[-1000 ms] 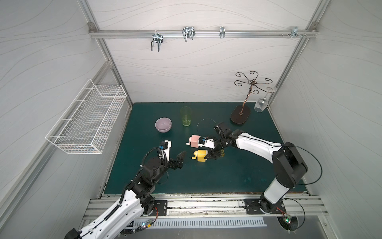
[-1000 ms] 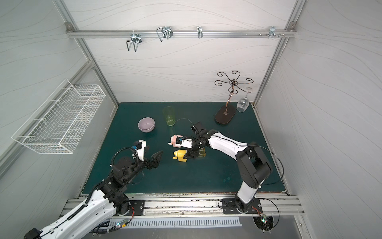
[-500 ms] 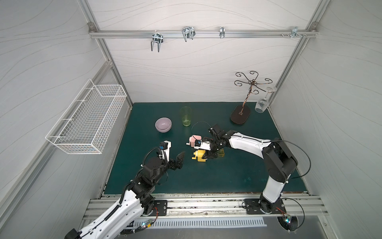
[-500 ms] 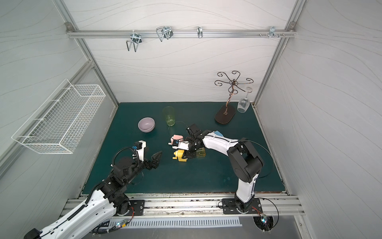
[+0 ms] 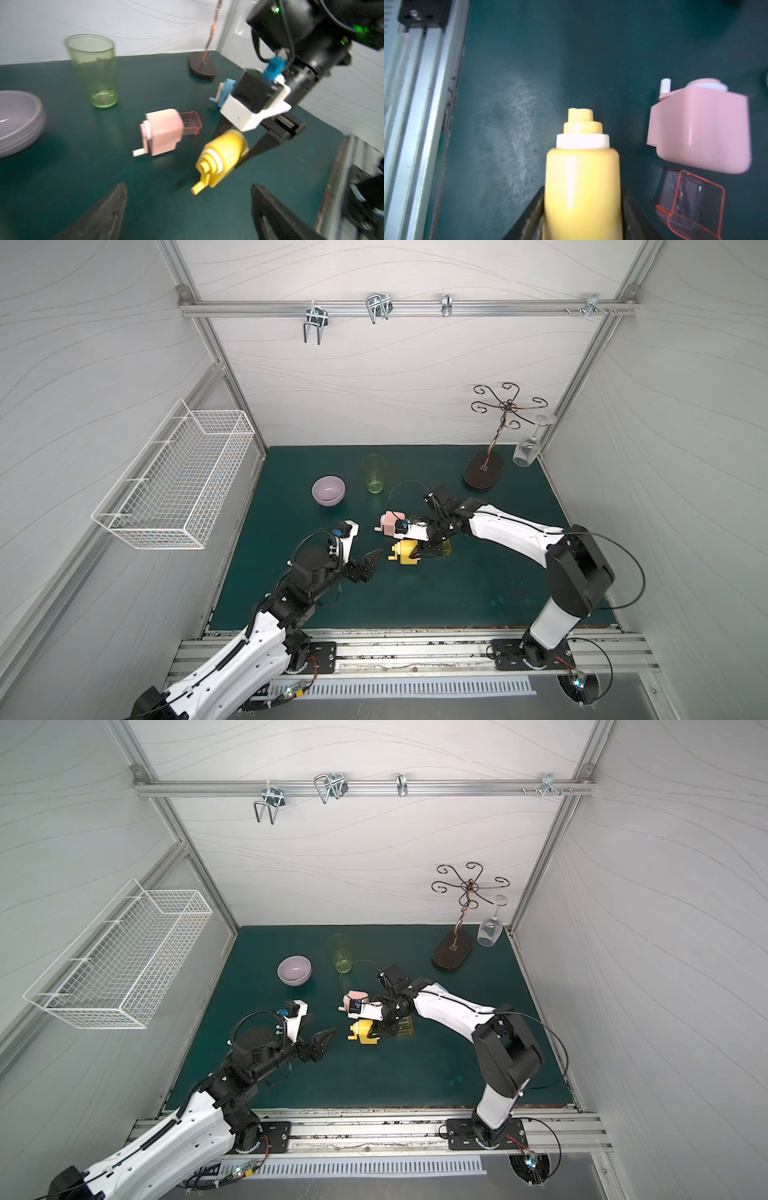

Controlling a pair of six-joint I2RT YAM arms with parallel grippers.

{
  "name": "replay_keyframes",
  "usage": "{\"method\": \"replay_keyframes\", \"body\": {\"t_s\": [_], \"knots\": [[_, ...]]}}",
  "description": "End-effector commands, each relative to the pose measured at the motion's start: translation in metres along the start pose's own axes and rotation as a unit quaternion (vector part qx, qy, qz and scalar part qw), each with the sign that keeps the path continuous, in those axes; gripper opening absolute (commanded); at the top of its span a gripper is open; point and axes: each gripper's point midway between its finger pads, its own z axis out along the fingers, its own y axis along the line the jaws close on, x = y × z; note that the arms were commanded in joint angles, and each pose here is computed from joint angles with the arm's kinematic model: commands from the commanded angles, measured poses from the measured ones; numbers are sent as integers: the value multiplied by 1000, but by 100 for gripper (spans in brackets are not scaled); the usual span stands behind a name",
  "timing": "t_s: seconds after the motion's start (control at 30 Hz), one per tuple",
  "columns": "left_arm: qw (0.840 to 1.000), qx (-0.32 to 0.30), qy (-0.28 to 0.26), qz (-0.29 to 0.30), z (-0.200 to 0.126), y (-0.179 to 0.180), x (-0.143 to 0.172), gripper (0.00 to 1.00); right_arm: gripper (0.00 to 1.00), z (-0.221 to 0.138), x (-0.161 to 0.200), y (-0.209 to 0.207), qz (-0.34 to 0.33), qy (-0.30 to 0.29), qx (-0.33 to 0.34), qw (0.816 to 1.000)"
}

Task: Put the tray back into the pencil sharpener
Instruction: Pick up the pencil sharpener from the center of the board.

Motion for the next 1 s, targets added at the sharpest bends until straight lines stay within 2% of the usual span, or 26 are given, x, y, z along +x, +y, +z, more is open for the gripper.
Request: {"method": "replay_keyframes", "body": {"t_s": [0.0, 0.2, 0.3, 0.6, 0.8, 0.97], "knots": [[983, 150, -31, 102, -8, -56, -38, 97, 29, -41, -31, 27, -29, -46, -25, 998], [962, 225, -31, 150, -2, -79, -44, 99, 28, -76, -54, 61, -48, -78, -46, 995], [952, 262, -28, 154, 1, -88, -45, 99, 28, -89, -66, 71, -61, -94, -51, 992], [949, 265, -28, 168, 14, -88, -46, 99, 28, -95, -89, 85, -71, -105, -80, 989], [943, 282, -18, 175, 11, -94, -42, 76, 27, -88, -95, 83, -55, -95, -91, 990], [941, 287, -28, 174, 7, -97, -47, 65, 26, -85, -92, 80, -53, -80, -89, 991]]}}
